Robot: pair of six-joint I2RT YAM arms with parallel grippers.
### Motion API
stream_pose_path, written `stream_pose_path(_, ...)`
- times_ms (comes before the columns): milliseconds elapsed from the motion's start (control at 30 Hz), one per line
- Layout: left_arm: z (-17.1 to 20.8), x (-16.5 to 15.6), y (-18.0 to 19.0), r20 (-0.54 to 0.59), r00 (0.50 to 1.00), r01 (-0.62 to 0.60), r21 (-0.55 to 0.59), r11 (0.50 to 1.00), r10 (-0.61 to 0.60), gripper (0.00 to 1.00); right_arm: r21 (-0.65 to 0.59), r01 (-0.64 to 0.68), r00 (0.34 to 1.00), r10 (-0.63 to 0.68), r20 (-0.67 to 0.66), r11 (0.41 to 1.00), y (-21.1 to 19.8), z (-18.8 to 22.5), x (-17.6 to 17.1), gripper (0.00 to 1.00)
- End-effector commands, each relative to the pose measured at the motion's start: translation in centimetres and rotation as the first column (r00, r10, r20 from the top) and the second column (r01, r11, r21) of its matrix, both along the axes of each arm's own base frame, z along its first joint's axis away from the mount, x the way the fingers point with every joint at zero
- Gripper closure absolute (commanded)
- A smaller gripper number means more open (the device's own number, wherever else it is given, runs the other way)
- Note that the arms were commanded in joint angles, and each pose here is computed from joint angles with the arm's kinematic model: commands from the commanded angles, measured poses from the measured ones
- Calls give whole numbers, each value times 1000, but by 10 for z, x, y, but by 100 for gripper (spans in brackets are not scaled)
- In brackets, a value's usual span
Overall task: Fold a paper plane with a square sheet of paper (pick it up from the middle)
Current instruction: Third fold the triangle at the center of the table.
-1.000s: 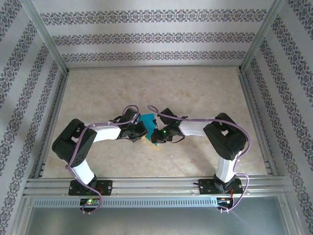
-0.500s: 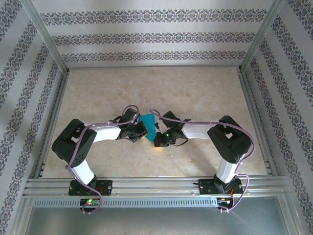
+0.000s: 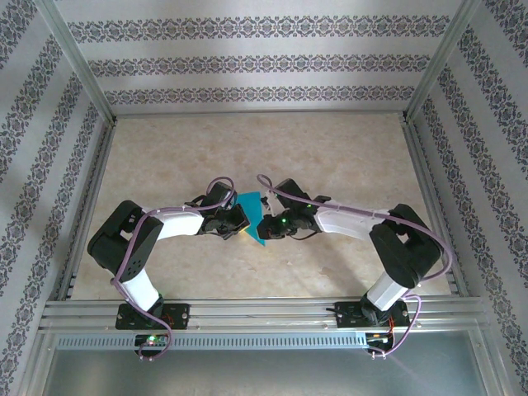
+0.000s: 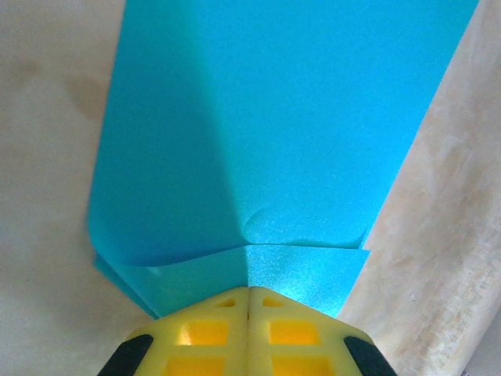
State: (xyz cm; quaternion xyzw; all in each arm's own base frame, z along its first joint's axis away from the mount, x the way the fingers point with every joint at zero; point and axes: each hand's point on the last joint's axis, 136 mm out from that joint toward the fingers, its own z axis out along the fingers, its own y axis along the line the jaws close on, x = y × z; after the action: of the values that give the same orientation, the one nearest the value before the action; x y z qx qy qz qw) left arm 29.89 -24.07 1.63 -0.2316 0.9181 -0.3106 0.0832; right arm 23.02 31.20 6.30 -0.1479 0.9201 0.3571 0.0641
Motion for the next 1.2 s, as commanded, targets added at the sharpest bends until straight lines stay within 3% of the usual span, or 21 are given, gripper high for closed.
stream_pose_path(0, -35, -31, 24, -138, 990, 19, 118, 993, -3, 96, -40, -2, 1000, 3, 20, 999, 6, -11, 12, 93)
stream_pose_path(267, -24, -23, 11, -93, 994, 57, 70, 996, -50, 96, -138, 7, 1000, -10, -21, 990, -3, -48, 13, 94)
stream_pose_path(400, -5, -11, -1, -17, 993, 114, 33, 993, -114, 95, -192, -7, 999, -1, -44, 981, -12, -67, 6, 94)
stream_pose_path(633, 22, -7, -15, 79, 981, 179, -4, 984, -178, 90, -236, -5, 999, -6, -46, 972, -20, -74, 3, 94)
stream_pose_path(867, 13, -17, -26, 67, 974, 221, -33, 975, -218, 92, -249, -5, 998, -10, -55, 969, -21, -77, 2, 94)
stream_pose_path(967, 7, -21, -25, 52, 970, 237, -15, 971, -236, 92, -254, -6, 998, -9, -57, 967, -21, -77, 1, 94)
stream_pose_path(1167, -9, -25, 0, 20, 966, 252, 133, 959, -257, 93, -312, -16, 998, -2, -59, 950, -32, -87, -1, 94)
